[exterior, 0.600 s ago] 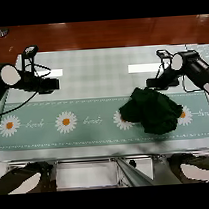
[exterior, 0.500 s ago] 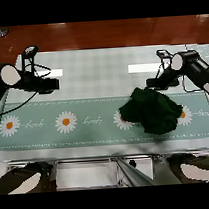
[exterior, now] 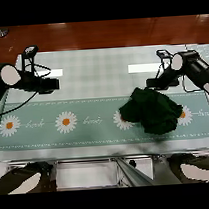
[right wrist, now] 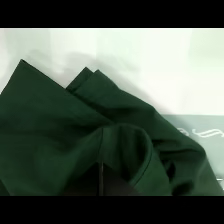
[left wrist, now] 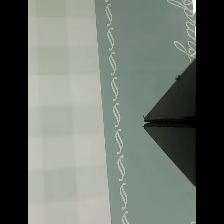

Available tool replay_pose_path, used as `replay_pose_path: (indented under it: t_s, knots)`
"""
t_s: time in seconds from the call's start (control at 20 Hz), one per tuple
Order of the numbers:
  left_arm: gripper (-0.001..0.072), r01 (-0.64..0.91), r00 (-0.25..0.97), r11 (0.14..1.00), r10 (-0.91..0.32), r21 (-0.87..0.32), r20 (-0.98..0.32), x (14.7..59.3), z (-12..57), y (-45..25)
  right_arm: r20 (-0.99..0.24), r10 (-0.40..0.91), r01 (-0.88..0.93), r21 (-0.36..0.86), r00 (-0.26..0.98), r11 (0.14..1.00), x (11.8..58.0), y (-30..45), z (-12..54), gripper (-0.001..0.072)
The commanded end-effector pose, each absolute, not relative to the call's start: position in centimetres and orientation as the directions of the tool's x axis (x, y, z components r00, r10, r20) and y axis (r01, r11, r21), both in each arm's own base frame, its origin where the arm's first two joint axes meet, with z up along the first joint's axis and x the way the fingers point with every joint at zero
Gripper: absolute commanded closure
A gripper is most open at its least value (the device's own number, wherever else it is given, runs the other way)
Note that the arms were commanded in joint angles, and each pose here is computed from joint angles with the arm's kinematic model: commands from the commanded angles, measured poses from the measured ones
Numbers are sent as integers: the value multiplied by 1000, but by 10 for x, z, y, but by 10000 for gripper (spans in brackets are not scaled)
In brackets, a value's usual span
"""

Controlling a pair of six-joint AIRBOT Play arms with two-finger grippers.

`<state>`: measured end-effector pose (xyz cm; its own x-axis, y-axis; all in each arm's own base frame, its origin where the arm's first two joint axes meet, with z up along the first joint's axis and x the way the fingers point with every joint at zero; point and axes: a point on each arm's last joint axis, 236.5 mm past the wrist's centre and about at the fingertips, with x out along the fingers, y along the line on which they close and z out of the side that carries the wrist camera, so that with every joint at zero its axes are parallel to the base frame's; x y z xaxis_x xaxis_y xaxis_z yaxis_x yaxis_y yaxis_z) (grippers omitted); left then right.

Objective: Fold the shirts.

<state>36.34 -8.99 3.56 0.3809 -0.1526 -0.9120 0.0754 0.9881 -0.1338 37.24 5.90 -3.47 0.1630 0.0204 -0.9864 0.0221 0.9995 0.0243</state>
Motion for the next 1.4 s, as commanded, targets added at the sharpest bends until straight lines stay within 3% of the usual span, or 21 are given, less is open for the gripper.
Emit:
replay_pose_path:
  t_s: [0.0, 0.25, 0.3, 0.35, 0.4, 0.45, 0.7, 0.85, 1.0, 1.2, 1.25, 1.3, 1.35]
  knots:
    - [676, 75, 380, 988, -152, -133, -912, 364, 35, -90, -980, 27, 22, 32, 199, 999, 381, 61, -33, 675]
    - [676, 75, 387, 988, -153, -134, -909, 365, 36, -90, -969, 30, 16, 35, 245, 999, 392, 62, -31, 673]
    - [676, 76, 405, 988, -156, -137, -901, 370, 37, -91, -968, 15, 16, 20, 251, 1000, 393, 58, -31, 642]
    - [671, 76, 423, 987, -158, -139, -892, 375, 38, -91, -968, 1, 28, 8, 251, 1000, 393, 55, -31, 318]
    - [491, 76, 435, 987, -159, -140, -886, 379, 38, -92, -969, -10, 8, -9, 246, 1000, 392, 52, -31, 96]
    - [-3, 78, 437, 987, -159, -139, -885, 382, 36, -92, -975, -33, -12, -36, 219, 999, 386, 47, -28, 93]
    - [6, 131, 336, 988, -124, -84, -934, 350, 32, -83, -972, -127, 9, -128, 198, 992, 333, 17, 3, 93]
    - [6, 185, 398, 974, -198, -133, -896, 322, 49, -100, -977, -123, 110, -105, 174, 988, 282, 10, -30, 94]
    - [6, 172, 430, 966, -251, -194, -868, 290, 35, -116, -990, -66, 175, -45, 121, 984, 253, 21, -82, 94]
    - [6, 117, 374, 972, -233, -204, -898, 269, -16, -112, -999, 34, 182, 40, 33, 983, 245, 47, -113, 99]
    - [6, 114, 364, 973, -228, -200, -903, 268, -21, -111, -998, 61, 167, 63, 14, 984, 243, 54, -117, 130]
    - [6, 115, 360, 975, -218, -189, -907, 269, -24, -109, -995, 103, 149, 103, 5, 983, 241, 64, -116, 294]
    - [6, 118, 367, 979, -201, -168, -908, 271, -23, -104, -989, 151, 126, 150, 2, 981, 240, 75, -114, 522]
